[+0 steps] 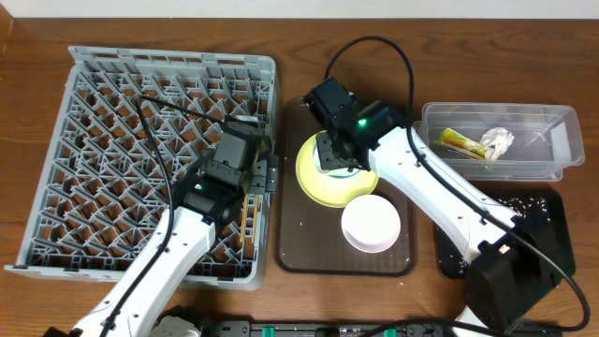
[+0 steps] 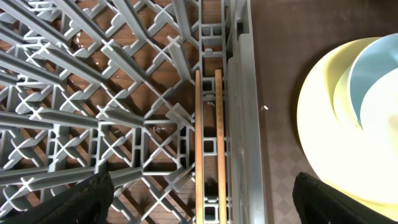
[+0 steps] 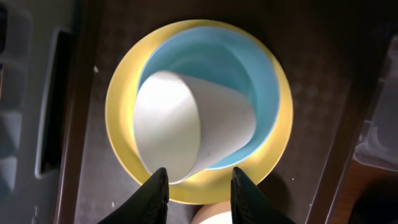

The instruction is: Sort waste into correct bins and load items into the dishwasher

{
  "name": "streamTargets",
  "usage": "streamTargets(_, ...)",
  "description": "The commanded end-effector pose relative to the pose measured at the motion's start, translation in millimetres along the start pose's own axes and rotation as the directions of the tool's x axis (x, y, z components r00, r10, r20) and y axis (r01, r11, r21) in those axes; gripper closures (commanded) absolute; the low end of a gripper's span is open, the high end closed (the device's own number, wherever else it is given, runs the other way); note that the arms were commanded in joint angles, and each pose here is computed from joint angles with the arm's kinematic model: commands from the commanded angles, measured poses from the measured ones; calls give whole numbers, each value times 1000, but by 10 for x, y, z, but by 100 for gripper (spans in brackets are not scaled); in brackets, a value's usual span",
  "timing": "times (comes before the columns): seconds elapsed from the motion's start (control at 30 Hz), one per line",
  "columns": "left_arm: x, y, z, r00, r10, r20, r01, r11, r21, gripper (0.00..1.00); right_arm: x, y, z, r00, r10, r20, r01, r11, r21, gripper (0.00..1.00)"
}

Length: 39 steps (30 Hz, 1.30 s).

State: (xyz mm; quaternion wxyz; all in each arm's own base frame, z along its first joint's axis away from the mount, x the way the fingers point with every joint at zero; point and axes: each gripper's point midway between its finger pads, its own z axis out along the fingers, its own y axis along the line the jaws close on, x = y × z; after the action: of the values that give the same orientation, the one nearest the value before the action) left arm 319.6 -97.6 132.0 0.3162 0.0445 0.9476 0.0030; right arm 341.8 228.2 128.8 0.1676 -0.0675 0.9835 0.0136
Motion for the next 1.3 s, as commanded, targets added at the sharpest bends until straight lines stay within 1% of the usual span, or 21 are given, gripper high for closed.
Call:
streamTargets(0.0,-44,32,-24,1000,4,14,-4,1000,-12,7,-30,-101,56,999,26,21,-28,997,70,70)
streamTargets(0.3,-44,32,-24,1000,4,14,-4,1000,-12,7,-7,-125,126,998,54,13,-55,995,79,74)
streamTargets(0.57,-44,32,-24,1000,4,14,-4,1000,-12,7,-41,-12,162,998,43,44,-46,997,55,72)
streamTargets(0.87,-43,32,-24,1000,4,13,-4,1000,-12,7,-45,14,358,995,51,85,-55,998,37,69)
streamTargets(0.9,-44,32,-24,1000,4,14,-4,1000,-12,7,-45,-7,367,995,51,90,-55,997,48,71)
streamTargets(0.97,-43,32,-24,1000,4,13,-4,1000,-12,7,-54,-59,365,994,49,99,-56,996,76,78)
streamTargets(1.03,-44,32,-24,1000,4,14,-4,1000,-12,7,-56,-126,348,993,44,107,-56,992,112,82)
streamTargets(1.13,-43,32,-24,1000,4,13,-4,1000,-12,7,-44,-249,315,993,36,111,-54,984,171,83)
streamTargets(1.27,-44,32,-24,1000,4,14,-4,1000,-12,7,-19,-343,319,995,45,92,-62,980,191,82)
